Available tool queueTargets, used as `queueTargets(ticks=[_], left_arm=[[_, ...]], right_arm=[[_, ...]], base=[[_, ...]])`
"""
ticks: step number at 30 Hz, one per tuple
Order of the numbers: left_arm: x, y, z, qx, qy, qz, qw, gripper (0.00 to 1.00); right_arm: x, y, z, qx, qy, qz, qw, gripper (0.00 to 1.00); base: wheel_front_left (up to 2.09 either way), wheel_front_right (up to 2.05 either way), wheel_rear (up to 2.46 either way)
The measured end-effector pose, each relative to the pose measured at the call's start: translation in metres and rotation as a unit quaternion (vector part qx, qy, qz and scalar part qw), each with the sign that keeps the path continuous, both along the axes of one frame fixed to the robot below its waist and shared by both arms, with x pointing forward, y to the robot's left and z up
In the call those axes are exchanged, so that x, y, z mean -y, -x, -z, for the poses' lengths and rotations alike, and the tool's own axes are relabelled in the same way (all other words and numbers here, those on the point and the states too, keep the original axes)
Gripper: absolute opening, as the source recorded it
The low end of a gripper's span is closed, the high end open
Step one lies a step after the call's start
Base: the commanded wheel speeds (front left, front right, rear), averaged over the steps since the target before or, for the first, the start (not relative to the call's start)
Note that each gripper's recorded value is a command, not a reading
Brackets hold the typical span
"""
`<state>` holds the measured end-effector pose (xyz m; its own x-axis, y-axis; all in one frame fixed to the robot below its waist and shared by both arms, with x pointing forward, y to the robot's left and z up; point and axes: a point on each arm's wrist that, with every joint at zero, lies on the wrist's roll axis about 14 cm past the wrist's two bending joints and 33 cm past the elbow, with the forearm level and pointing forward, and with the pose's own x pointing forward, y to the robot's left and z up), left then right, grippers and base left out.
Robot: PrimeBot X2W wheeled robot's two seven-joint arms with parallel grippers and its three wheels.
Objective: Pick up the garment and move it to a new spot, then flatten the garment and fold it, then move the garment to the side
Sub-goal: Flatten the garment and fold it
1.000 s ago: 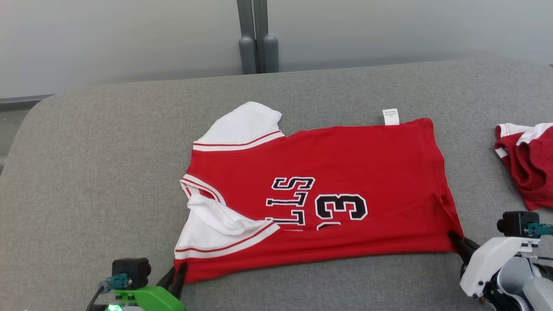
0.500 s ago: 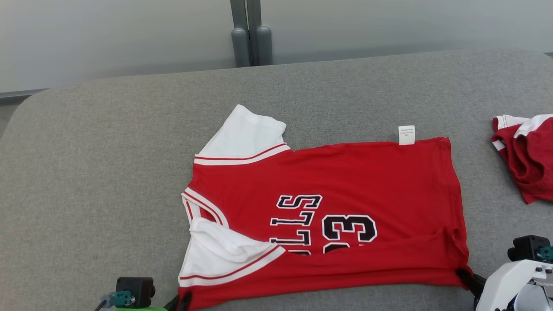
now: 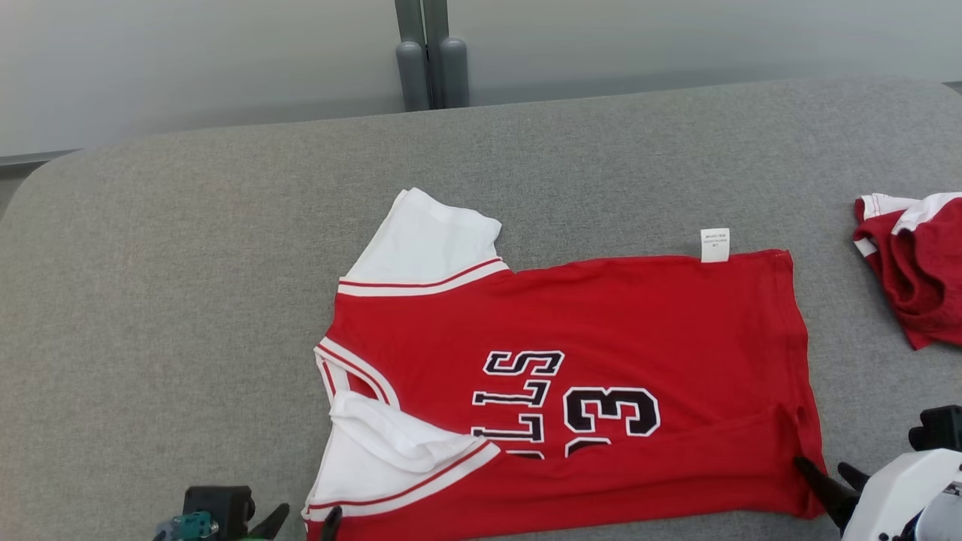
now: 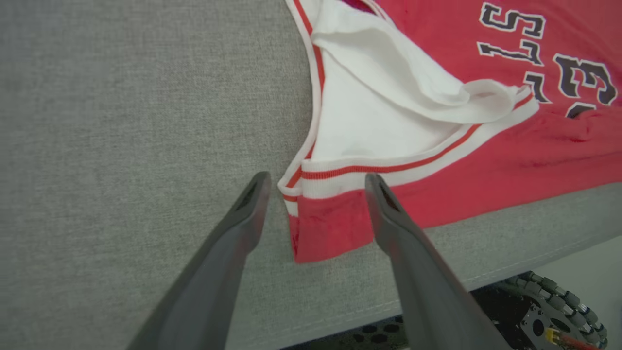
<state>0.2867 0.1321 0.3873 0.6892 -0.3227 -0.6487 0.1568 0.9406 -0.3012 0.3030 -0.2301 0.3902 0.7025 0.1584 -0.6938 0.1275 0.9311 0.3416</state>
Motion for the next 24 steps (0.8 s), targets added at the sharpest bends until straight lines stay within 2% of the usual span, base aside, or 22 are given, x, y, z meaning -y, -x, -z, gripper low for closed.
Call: queueTargets(ticks=[5, 12, 17, 24], left_arm=[[-0.01, -0.02, -0.02, 0.052, -0.015, -0.004, 0.999, 1.0], [-0.003, -0.082, -0.074, 0.159, -0.038, 0.051, 0.985, 1.0], [0.004, -0.122, -0.088, 0.167, -0.04, 0.09, 0.981, 1.0], [0.018, -0.183, -0.087, 0.142, -0.044, 0.141, 0.979, 1.0]], right_arm=[[0.012, -0.015, -0.027, 0.055, 0.019, 0.014, 0.998, 1.0], [0.02, -0.054, -0.07, 0.159, 0.06, 0.018, 0.985, 1.0], [0.015, -0.092, -0.092, 0.217, 0.064, 0.019, 0.974, 1.0], [0.019, -0.138, -0.08, 0.215, 0.067, 0.021, 0.974, 1.0]], base=[[0.0, 0.0, 0.0], [0.0, 0.0, 0.0], [0.0, 0.0, 0.0], [0.0, 0.0, 0.0]])
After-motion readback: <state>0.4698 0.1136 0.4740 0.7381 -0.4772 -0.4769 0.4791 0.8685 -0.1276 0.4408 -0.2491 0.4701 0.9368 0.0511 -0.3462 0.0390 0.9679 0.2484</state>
